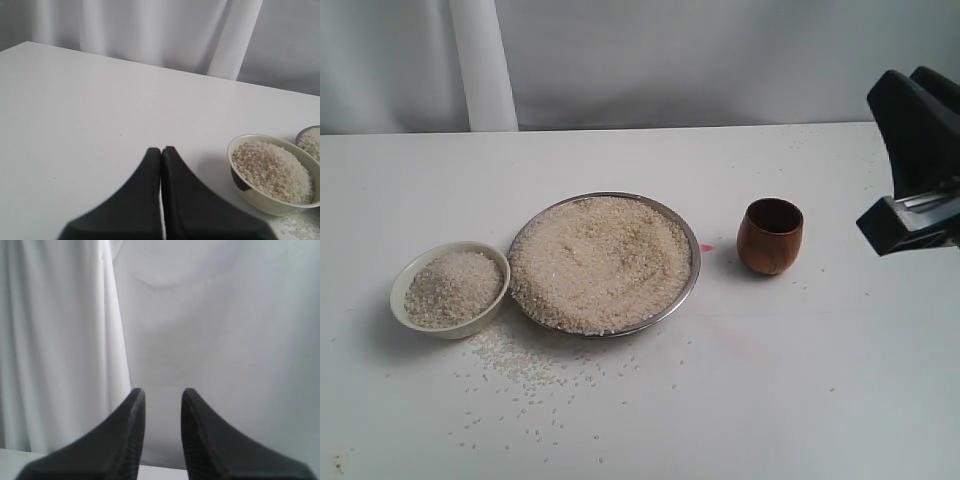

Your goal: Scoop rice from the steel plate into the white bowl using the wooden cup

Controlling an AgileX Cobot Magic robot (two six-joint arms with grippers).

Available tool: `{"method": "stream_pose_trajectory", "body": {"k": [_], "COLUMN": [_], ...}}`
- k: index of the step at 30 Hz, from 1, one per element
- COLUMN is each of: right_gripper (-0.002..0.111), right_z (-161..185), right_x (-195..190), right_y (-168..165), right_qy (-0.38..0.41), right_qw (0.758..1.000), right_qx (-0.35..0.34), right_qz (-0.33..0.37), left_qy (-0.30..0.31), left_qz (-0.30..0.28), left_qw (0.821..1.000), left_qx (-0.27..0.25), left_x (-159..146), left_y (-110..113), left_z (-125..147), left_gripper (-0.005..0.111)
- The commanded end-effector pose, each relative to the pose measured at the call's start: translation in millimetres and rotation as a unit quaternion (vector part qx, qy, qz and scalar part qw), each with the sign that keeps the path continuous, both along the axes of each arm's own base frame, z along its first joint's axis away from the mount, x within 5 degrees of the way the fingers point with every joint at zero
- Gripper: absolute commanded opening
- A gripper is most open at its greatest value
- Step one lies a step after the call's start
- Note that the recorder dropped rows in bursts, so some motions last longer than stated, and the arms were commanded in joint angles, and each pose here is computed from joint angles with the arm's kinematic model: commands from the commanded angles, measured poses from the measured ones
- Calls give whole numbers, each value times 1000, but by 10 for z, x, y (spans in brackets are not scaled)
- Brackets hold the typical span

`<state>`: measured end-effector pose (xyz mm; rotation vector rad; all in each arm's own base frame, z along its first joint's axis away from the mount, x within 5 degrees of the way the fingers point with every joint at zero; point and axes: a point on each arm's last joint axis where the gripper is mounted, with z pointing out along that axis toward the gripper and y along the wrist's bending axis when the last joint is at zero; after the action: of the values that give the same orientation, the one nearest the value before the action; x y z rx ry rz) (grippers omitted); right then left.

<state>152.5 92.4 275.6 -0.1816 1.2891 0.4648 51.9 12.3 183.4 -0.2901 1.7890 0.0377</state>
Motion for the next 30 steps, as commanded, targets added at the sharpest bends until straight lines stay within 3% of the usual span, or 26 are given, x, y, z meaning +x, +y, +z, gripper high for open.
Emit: {"method": "stream_pose_trajectory", "body": {"k": [1,7,13,21,26,30], "right_gripper": [24,24,24,21,0,0], "right_z": [-99,-216,-315,-466,-422,-429], "right_x": [33,160,476,646,590,517], "right_y": [35,134,491,613,574,495], "right_qy": [24,48,69,69,38,11], "right_qw": [1000,998,975,973,977,981], "right_qx": [-19,-47,-209,-217,-210,-196], "right_qz": [2,-1,29,22,19,4], "left_qy": [0,0,0,0,0,0], "left_qz": [-1,-1,-1,-1,-1,-1], "left_qw": [1000,1000,1000,1000,1000,1000], "left_qx": [-4,-4,-4,-4,-4,-4], "left_x": [7,7,7,7,7,7], "left_y": [-2,-2,-2,-2,-2,-2], "left_z": [-1,-1,-1,-1,-1,-1], "left_gripper": [0,0,0,0,0,0]}}
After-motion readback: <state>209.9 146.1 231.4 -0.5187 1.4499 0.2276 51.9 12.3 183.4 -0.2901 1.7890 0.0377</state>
